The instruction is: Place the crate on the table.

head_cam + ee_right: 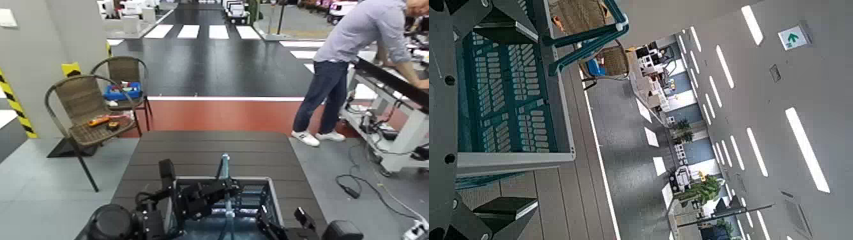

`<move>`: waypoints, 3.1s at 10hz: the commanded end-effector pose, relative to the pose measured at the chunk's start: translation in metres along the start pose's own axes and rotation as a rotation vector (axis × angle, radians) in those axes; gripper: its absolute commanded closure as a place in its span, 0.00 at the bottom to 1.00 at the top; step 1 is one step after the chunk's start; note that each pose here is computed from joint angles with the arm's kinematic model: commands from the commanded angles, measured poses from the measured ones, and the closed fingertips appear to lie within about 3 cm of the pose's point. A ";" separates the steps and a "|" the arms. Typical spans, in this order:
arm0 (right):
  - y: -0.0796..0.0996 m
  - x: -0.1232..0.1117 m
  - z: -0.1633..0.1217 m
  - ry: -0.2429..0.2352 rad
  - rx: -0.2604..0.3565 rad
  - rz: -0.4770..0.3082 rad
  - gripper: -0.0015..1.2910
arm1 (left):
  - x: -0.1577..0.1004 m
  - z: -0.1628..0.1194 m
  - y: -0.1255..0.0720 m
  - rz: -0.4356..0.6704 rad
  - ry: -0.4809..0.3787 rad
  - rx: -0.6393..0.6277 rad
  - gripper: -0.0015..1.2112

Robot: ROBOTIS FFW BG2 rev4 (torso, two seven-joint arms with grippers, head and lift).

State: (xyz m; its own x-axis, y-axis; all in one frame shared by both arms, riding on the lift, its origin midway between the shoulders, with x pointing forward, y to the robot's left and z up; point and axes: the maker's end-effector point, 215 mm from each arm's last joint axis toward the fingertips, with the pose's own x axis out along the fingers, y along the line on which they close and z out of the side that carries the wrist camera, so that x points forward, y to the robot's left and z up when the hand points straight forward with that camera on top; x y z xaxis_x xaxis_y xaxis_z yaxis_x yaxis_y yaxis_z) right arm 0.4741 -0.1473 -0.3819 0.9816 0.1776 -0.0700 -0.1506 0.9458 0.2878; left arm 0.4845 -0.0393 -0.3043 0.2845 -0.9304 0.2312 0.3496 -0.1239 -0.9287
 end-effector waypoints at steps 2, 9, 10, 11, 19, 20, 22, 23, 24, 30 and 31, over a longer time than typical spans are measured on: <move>0.004 0.002 0.001 -0.002 0.001 0.009 0.12 | 0.015 0.027 0.010 0.029 0.013 0.044 0.99; 0.008 0.005 0.005 -0.015 0.004 0.022 0.12 | 0.033 0.052 0.033 0.078 0.024 0.050 0.99; 0.009 0.006 0.006 -0.018 0.003 0.026 0.12 | 0.035 0.052 0.036 0.085 0.029 0.051 0.99; 0.009 0.006 0.007 -0.021 0.003 0.026 0.12 | 0.035 0.052 0.039 0.092 0.029 0.050 0.99; 0.006 0.004 0.010 -0.036 0.004 0.023 0.12 | 0.036 0.057 0.039 0.070 0.024 0.060 0.47; 0.007 0.004 0.011 -0.036 0.004 0.023 0.12 | 0.034 0.059 0.036 0.067 0.023 0.075 0.33; 0.006 0.005 0.010 -0.032 0.005 0.020 0.12 | 0.028 0.064 0.035 0.062 0.004 0.091 0.15; 0.006 0.004 0.007 -0.026 0.005 0.021 0.12 | 0.023 0.067 0.035 0.065 -0.004 0.103 0.07; 0.006 0.004 0.008 -0.026 0.005 0.021 0.12 | 0.020 0.070 0.034 0.063 -0.012 0.114 0.06; 0.005 0.003 0.006 -0.017 0.008 0.016 0.12 | -0.040 0.110 0.030 0.223 -0.151 0.309 0.09; 0.004 0.003 0.005 -0.015 0.009 0.014 0.12 | -0.056 0.117 0.027 0.281 -0.196 0.347 0.09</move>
State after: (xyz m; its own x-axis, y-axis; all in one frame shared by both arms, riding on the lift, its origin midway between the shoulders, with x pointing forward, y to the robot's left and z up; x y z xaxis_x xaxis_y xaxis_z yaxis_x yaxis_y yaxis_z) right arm 0.4772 -0.1438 -0.3756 0.9809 0.1881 -0.0503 -0.1652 0.9407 0.2962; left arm 0.5872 0.0413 -0.3168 0.5498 -0.8340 0.0463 0.4835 0.2726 -0.8318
